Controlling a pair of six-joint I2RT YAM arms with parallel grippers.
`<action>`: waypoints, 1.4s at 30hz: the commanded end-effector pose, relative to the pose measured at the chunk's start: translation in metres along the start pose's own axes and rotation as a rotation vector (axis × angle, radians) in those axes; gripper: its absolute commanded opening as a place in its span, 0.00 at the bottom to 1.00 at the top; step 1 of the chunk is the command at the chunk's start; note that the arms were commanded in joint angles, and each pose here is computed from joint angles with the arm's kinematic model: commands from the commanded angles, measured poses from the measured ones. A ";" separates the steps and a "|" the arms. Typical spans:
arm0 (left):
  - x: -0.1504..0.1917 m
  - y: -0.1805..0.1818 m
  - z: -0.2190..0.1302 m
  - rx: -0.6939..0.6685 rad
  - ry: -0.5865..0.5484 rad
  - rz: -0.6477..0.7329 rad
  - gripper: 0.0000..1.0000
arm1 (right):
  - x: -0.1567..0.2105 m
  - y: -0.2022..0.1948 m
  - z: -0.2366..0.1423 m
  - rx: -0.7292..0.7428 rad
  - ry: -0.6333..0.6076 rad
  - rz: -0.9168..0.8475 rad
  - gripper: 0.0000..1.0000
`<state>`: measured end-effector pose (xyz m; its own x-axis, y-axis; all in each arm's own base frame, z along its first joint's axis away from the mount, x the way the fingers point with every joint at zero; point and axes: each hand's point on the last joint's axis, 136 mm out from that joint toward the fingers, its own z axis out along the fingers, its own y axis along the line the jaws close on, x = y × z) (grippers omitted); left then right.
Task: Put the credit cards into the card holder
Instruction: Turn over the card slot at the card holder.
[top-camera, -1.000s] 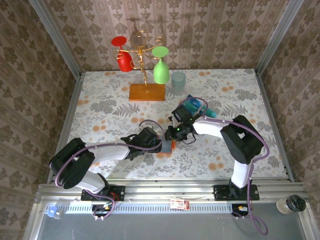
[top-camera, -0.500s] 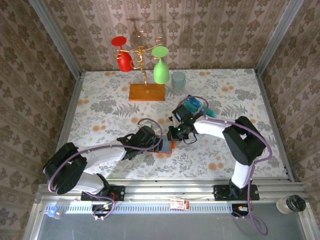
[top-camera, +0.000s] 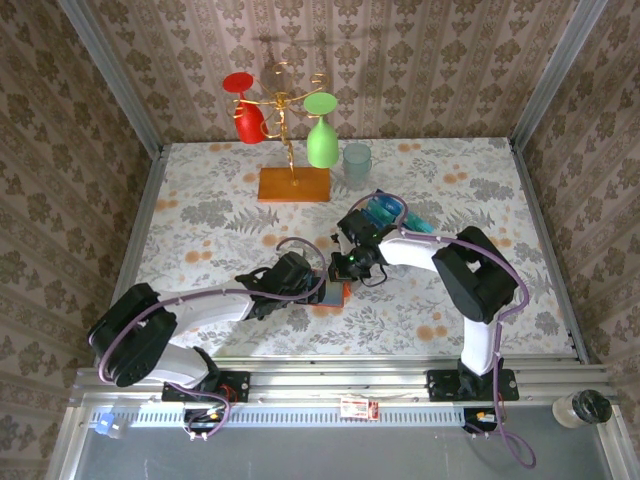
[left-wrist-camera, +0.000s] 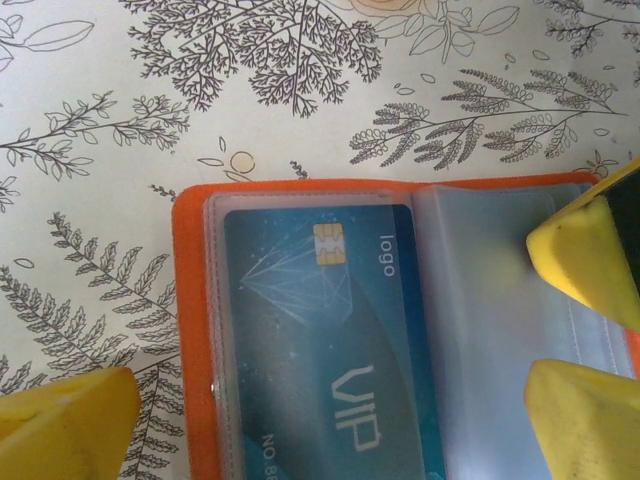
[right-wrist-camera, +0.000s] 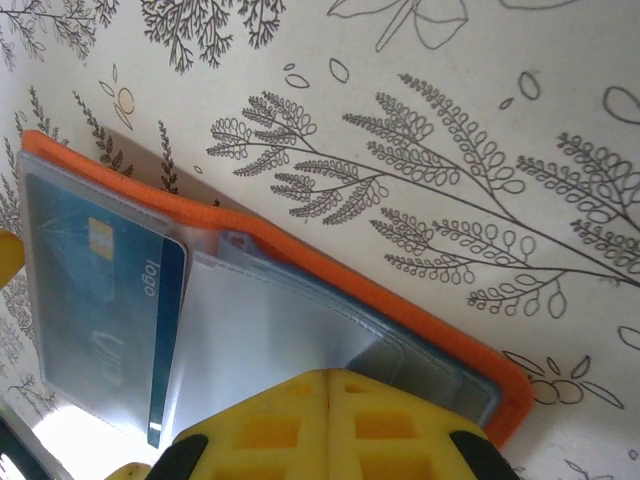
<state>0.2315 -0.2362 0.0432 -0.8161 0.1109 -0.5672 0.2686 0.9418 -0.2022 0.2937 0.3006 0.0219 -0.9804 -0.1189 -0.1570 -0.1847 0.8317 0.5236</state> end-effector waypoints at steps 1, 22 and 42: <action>0.007 0.003 0.004 -0.014 0.023 0.030 1.00 | 0.003 0.004 0.009 -0.022 0.030 0.018 0.04; 0.034 0.020 0.022 -0.052 0.062 0.024 0.82 | -0.004 0.011 0.001 -0.034 0.007 0.021 0.10; 0.041 0.022 0.023 -0.034 0.051 -0.004 0.80 | 0.003 0.013 -0.014 -0.076 -0.087 0.112 0.33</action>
<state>0.2331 -0.2255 0.0216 -0.7960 0.1026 -0.5965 0.2526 0.9519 -0.1734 0.2854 0.2990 0.0419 -0.9864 0.0057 -0.1641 -0.0949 0.7955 0.5984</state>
